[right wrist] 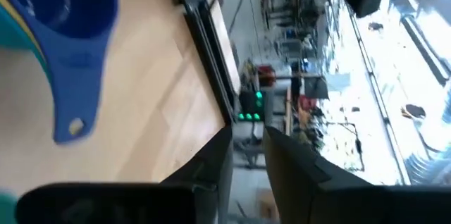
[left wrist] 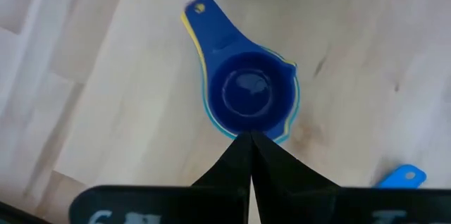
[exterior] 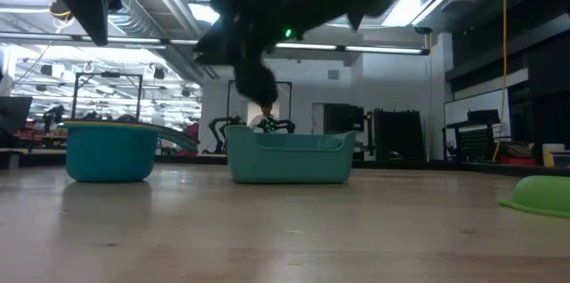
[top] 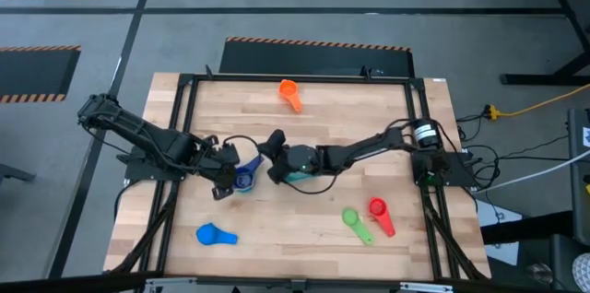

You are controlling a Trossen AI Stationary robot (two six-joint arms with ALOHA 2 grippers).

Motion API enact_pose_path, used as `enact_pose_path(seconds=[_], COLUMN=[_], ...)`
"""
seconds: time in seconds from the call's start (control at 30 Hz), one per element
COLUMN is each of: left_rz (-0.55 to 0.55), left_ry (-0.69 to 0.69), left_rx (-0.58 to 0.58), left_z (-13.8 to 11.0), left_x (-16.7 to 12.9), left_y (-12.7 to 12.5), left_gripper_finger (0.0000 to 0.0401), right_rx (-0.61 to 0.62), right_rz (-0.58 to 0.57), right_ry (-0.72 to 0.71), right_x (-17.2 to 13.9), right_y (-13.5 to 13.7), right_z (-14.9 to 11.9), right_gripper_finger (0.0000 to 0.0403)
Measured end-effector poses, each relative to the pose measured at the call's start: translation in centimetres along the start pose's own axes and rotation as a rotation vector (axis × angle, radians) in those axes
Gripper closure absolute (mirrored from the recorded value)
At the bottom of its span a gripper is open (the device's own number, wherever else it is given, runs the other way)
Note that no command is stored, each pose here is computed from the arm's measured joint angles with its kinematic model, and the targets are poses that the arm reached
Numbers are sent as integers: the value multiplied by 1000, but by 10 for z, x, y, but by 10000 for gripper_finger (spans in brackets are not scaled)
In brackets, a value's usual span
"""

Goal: Nest measuring cups in basket
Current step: Stack the orange measuring cup on top of the dark blue measuring cup

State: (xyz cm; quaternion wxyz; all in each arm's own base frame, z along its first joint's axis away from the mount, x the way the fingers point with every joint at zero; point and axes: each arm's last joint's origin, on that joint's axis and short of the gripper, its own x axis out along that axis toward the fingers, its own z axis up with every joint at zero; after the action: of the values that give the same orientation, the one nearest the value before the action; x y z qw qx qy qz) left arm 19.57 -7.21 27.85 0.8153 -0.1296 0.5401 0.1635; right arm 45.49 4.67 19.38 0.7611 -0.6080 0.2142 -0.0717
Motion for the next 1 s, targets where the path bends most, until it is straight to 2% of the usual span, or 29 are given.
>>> enact_pose_path(seconds=[0.13,0.2,0.4,0.6,0.8,1.0], left_rz=[48,80,164,230,288,334], left_ry=[-57,-88,-211,-316,-368,-410], left_rx=[-2,-1,94,148,183,206], left_z=[2,3,10,28,54,74], left_x=[0,0,-1,1,5,7], left_y=[1,2,2,10,31,52], left_gripper_finger=[401,401,394,348,296,288], right_rx=[-11,29,231,452,735,993], right_rz=[18,19,39,27,-48,-118], right_ry=[62,74,110,188,267,391], right_x=[-20,-32,-70,-97,-96,-83], right_y=[-23,-40,-87,-121,-139,-142], right_z=[1,-2,-19,-50,-83,-124], right_gripper_finger=[316,316,316,316,316,316])
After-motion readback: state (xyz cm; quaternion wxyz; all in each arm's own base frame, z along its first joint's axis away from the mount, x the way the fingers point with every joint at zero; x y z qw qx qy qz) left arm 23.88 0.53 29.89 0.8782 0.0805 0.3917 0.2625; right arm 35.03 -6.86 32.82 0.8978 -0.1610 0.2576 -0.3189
